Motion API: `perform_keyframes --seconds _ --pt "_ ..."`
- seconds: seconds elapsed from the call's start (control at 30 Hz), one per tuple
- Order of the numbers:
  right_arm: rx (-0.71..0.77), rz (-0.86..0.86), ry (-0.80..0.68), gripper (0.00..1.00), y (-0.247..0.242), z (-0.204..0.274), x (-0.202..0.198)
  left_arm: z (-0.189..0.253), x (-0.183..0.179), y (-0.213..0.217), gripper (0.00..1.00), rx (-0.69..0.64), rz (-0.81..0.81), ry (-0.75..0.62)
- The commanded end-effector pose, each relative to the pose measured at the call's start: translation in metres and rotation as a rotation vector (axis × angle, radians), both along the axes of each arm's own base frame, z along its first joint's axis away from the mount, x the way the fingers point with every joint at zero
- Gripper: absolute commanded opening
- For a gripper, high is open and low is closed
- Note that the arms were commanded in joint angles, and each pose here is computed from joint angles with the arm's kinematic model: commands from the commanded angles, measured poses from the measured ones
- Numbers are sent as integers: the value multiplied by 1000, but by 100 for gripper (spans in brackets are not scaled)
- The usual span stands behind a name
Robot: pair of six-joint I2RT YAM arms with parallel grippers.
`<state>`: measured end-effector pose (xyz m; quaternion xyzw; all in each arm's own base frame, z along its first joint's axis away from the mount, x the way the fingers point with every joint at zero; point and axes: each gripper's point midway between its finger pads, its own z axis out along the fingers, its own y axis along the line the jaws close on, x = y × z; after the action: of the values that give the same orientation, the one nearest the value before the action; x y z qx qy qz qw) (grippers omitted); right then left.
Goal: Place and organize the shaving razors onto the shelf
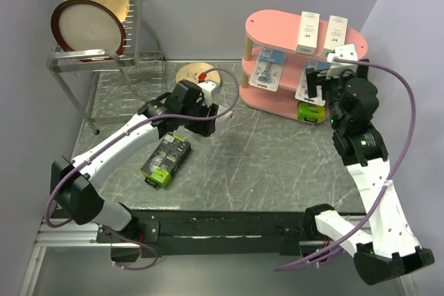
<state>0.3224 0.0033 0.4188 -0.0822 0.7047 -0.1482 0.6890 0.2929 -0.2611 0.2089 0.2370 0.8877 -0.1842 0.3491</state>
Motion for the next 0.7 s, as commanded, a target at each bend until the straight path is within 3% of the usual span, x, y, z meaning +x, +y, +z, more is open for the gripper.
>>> perform_keyframes --seconds 0.0,0.1,0.3,0.37,0.4,0.47,0.5,0.67 --pt "37 -40 -57 100 -15 20 -18 84 21 -22 47 -160 -60 -238" --pt "23 -60 -92 100 -20 23 -17 145 39 -35 46 -249 -67 -399" --pt "39 -102 -213 100 -30 36 -27 215 92 -53 46 -247 -47 -616" --pt "45 -127 -221 100 -34 30 -27 213 113 -67 46 -253 -44 -623" --pt "54 -136 -212 100 -35 27 -25 236 118 -70 46 -285 -38 -666" --pt "95 -153 -187 100 -36 20 -19 220 140 -89 46 -283 -39 -633" --pt "100 -154 -169 100 -36 16 -17 244 143 -93 45 -324 -35 -672" --pt "95 -167 -134 100 -40 10 -11 249 176 -127 44 -423 -12 -718"
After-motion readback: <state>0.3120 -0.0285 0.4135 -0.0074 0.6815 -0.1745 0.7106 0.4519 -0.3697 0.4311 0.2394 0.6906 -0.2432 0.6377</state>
